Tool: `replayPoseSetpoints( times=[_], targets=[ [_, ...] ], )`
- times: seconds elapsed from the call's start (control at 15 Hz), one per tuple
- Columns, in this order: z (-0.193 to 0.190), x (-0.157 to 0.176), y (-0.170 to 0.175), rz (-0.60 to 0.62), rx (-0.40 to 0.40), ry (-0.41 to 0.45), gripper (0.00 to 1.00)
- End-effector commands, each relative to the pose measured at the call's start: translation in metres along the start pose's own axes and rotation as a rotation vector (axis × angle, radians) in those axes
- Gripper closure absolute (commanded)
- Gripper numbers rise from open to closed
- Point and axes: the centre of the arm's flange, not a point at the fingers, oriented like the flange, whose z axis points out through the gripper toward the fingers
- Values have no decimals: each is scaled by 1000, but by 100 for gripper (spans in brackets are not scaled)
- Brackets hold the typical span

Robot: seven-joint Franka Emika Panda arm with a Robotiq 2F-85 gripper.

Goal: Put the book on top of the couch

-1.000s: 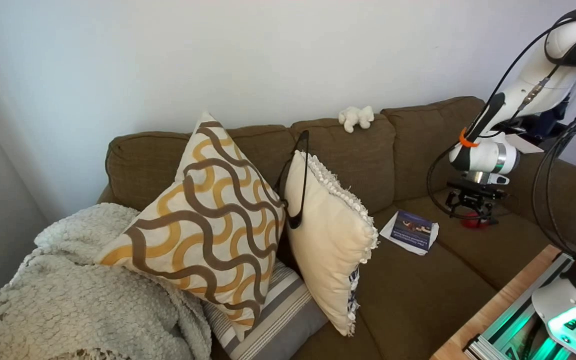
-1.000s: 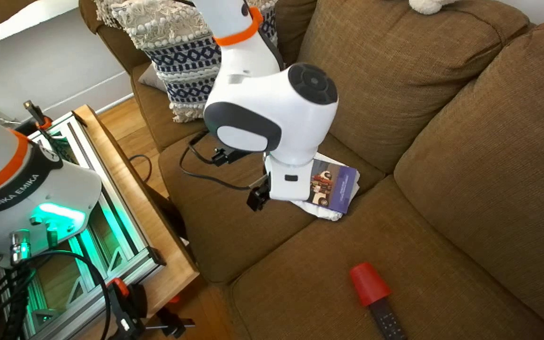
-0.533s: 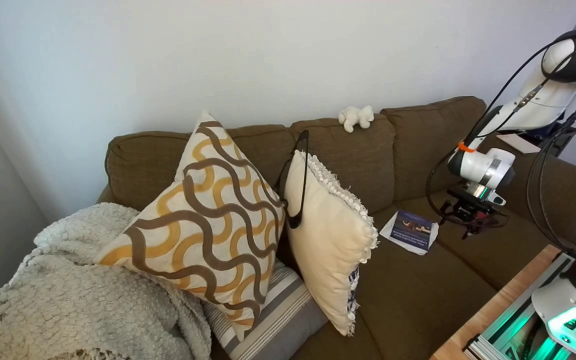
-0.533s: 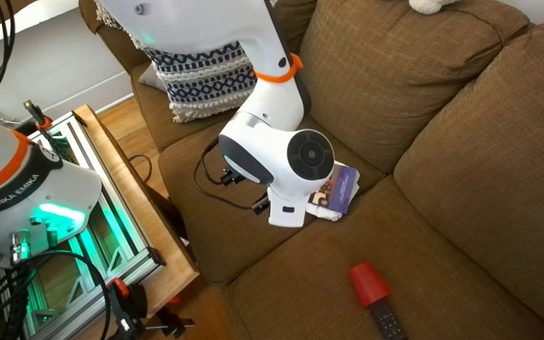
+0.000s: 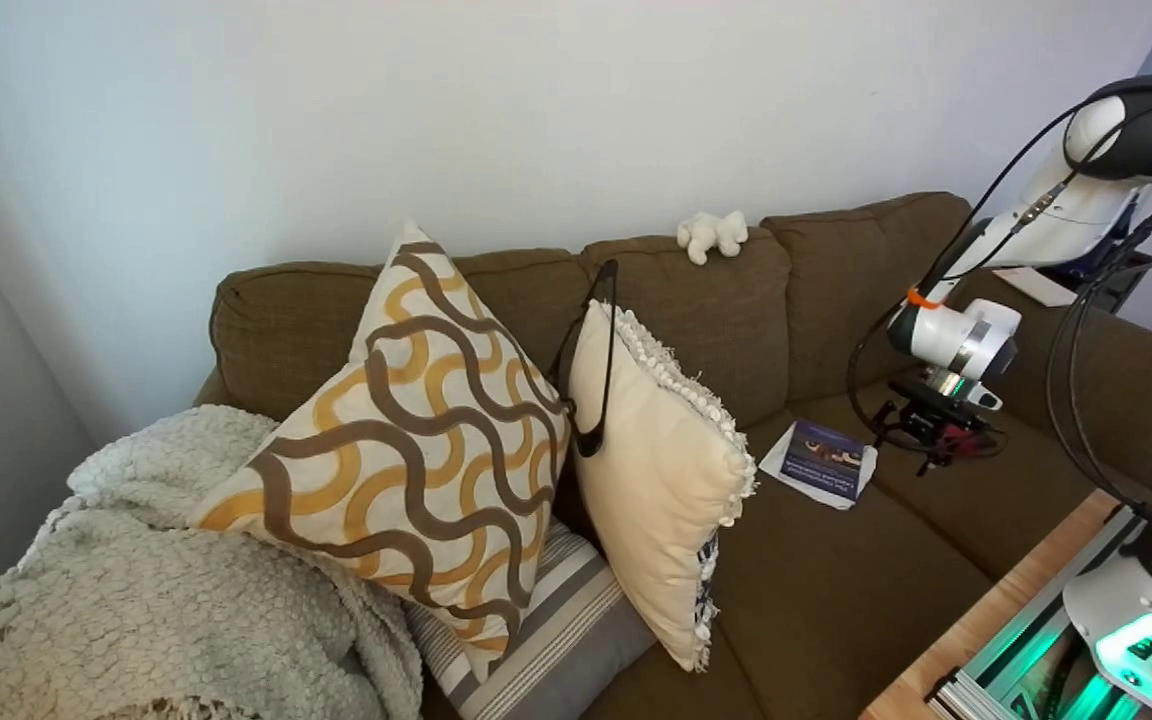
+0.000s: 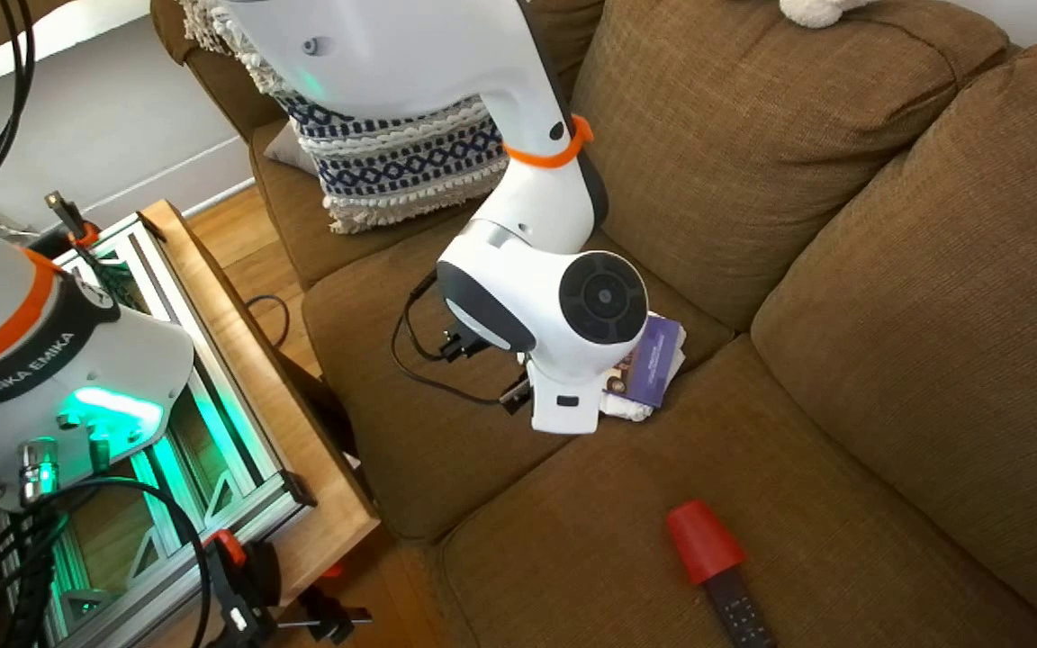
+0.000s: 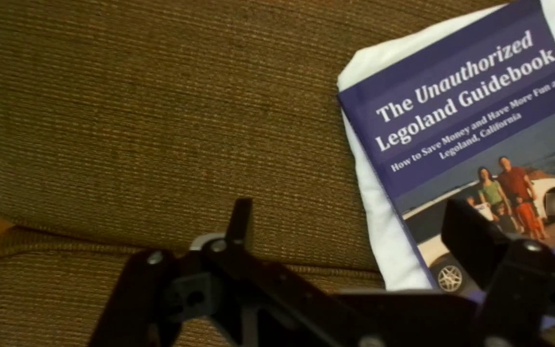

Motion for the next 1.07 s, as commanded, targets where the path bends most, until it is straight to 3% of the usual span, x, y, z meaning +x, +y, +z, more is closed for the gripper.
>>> replayPoseSetpoints(
  times=[0.0, 0.33, 0.53, 0.73, 0.8, 1.0],
  targets=[
    [16, -9, 4, 34, 139, 84, 0],
    [41, -19, -6, 39, 226, 283, 0],
    [48, -16, -11, -29, 277, 115, 0],
    [38, 1, 6, -83, 346, 3, 0],
    [35, -16, -20, -52, 297, 88, 0],
    [29, 7, -2, -62, 349, 39, 0]
  ],
)
